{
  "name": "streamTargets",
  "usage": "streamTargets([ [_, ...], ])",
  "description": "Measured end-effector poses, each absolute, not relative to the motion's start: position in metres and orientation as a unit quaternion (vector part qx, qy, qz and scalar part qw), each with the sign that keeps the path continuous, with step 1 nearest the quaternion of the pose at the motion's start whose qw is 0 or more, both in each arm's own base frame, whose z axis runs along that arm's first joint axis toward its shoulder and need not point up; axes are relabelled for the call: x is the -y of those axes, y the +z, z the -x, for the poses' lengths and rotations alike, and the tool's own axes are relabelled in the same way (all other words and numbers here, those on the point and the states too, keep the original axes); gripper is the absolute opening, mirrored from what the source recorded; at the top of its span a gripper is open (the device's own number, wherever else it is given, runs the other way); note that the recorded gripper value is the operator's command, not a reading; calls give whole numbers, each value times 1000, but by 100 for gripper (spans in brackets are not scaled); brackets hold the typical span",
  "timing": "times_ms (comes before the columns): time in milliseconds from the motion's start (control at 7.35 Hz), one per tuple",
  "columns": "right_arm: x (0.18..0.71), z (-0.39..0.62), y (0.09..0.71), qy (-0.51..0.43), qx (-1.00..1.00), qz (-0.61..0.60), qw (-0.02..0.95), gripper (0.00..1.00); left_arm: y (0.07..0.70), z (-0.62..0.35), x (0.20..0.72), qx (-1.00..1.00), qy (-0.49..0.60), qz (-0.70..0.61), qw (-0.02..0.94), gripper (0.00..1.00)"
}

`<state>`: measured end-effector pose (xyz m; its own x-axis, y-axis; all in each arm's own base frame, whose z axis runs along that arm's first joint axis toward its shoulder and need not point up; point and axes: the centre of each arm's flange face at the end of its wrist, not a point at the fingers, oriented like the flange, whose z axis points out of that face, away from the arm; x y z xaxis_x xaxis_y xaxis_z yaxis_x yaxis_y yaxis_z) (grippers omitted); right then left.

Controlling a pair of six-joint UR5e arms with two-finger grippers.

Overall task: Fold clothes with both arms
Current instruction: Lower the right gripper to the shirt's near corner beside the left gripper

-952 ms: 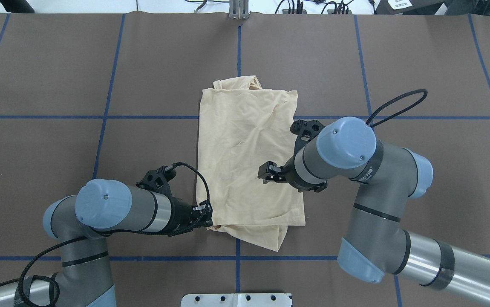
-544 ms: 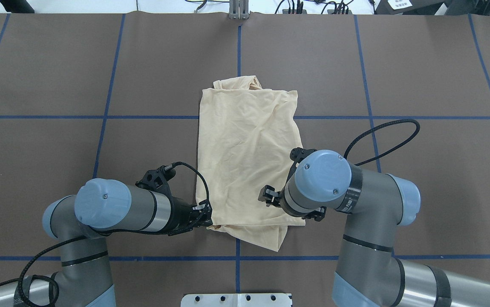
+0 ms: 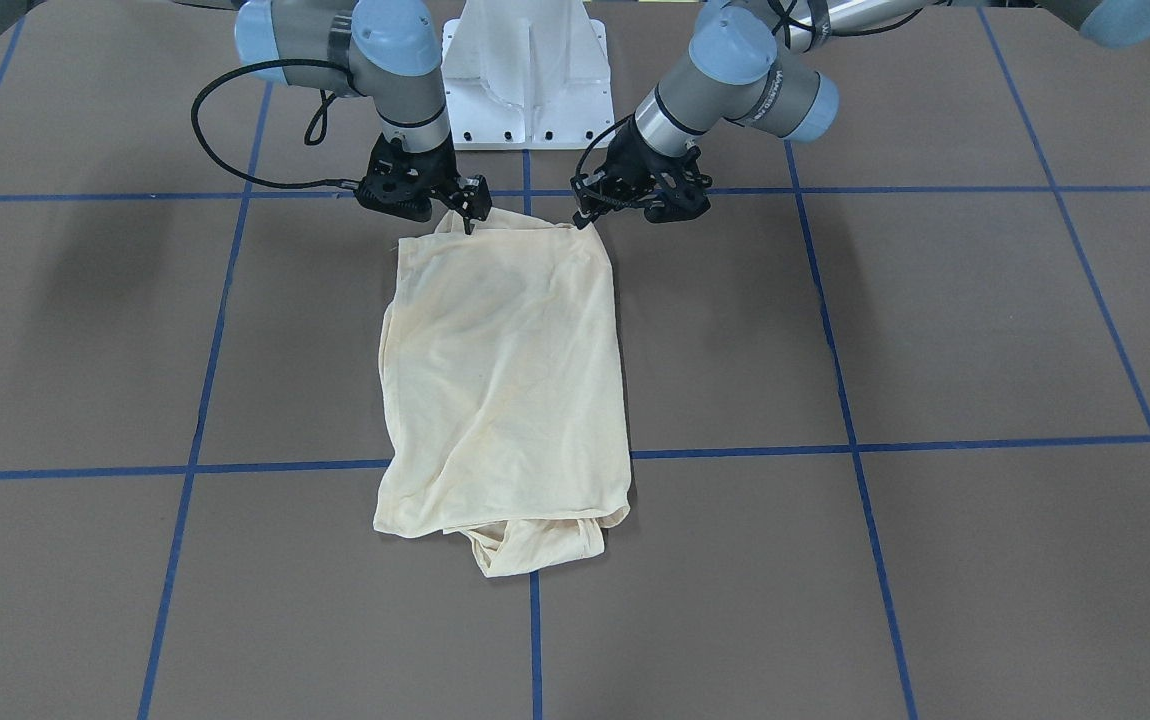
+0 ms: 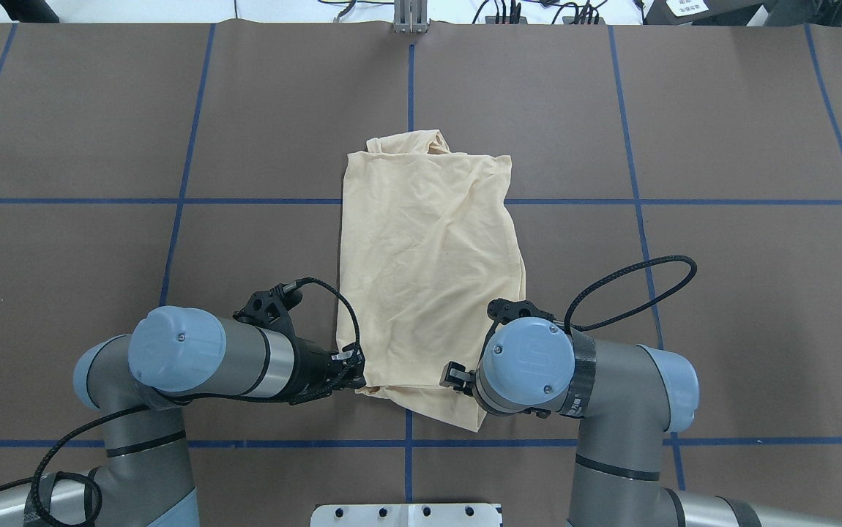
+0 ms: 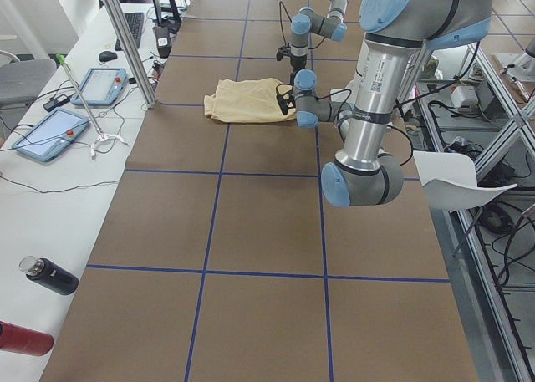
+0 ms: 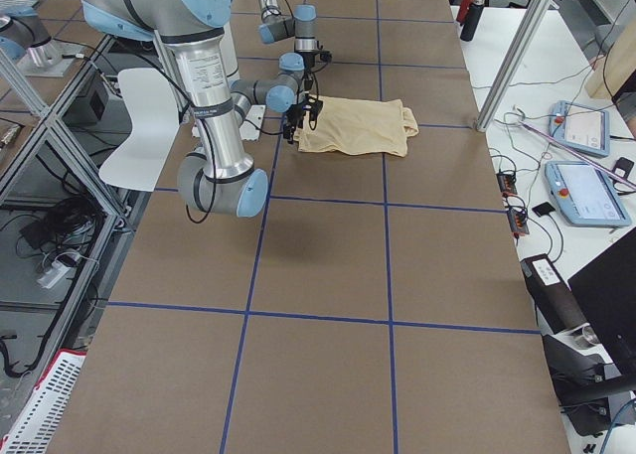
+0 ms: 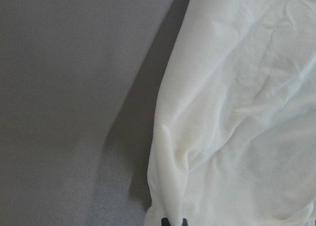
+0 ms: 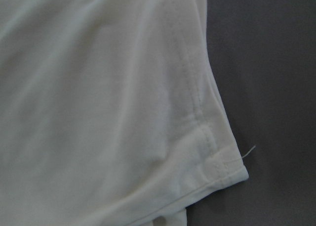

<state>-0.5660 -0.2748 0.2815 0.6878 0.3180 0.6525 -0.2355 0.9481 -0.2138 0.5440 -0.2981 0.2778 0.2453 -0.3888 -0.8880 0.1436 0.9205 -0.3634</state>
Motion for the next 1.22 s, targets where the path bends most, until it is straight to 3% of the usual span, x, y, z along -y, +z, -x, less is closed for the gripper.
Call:
streamTargets([
  [1224, 293, 570, 296, 165, 350, 49, 921, 91, 278, -545, 297, -590, -169, 104, 782, 0],
])
